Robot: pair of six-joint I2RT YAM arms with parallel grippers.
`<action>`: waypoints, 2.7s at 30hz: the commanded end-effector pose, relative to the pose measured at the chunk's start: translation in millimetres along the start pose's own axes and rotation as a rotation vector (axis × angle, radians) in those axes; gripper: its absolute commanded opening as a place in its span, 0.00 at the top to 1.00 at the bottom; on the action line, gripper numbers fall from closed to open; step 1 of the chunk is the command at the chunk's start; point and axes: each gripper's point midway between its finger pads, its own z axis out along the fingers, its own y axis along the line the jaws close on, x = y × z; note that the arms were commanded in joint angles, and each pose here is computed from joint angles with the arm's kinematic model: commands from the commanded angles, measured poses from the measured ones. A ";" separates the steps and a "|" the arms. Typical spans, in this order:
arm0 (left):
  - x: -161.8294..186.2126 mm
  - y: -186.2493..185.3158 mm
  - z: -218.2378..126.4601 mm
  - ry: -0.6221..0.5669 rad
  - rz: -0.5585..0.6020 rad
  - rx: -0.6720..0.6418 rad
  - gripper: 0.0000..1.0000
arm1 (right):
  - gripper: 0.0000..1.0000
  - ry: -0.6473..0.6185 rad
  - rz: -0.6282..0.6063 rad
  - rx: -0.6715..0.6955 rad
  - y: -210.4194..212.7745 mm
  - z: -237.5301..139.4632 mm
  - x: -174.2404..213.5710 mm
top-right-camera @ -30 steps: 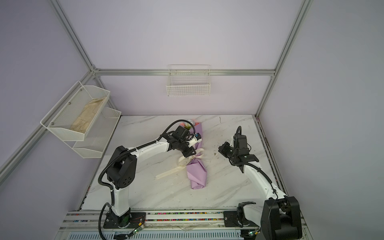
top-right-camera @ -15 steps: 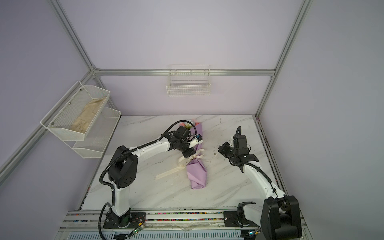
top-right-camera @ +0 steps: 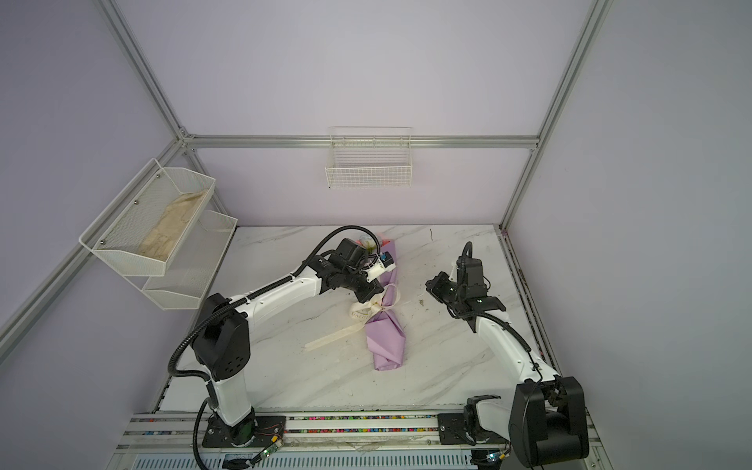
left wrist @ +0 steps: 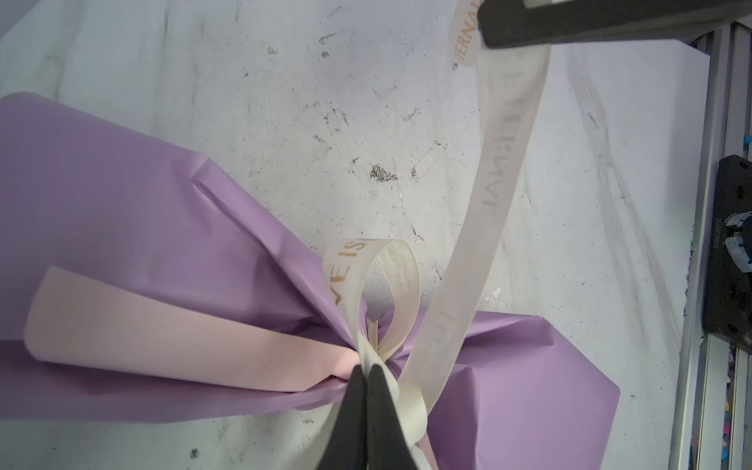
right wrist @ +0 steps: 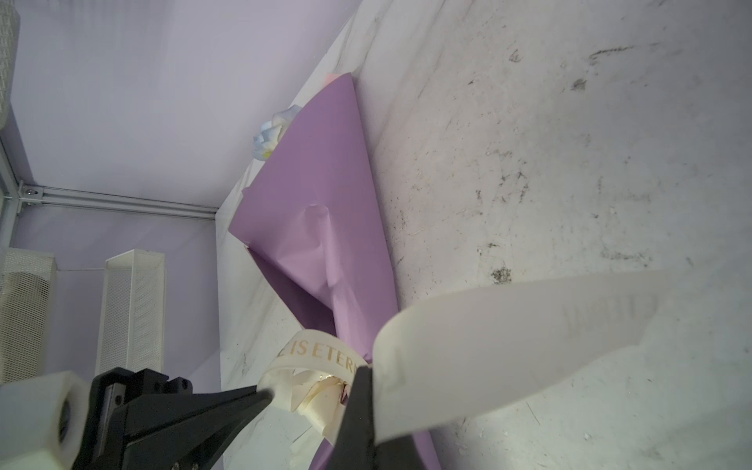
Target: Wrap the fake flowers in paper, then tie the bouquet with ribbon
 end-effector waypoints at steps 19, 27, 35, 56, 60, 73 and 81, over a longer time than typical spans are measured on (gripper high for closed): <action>9.0 -48.1 -30.4 -0.085 -0.087 0.157 1.00 | 1.00 0.042 0.108 -0.031 -3.4 27.0 -3.2; 22.7 -68.9 -14.8 -0.027 -0.100 0.211 1.00 | 0.93 0.151 0.126 0.033 -36.3 42.7 26.0; 30.9 -73.5 -10.3 0.001 -0.105 0.230 1.00 | 0.58 0.146 0.157 0.023 -33.1 14.3 39.8; 42.4 -76.0 -7.2 0.046 -0.100 0.241 1.00 | 0.40 0.216 0.328 -0.112 -5.2 -29.5 78.3; 43.2 -76.4 -5.4 0.050 -0.097 0.246 1.00 | 0.35 0.279 0.350 -0.225 28.4 -17.0 93.2; 43.1 -77.4 -3.9 0.059 -0.085 0.256 1.00 | 0.39 0.335 0.375 -0.230 46.0 28.5 107.2; 40.9 -79.0 -4.1 0.059 -0.069 0.270 1.00 | 0.71 0.366 0.362 -0.212 38.8 39.5 113.8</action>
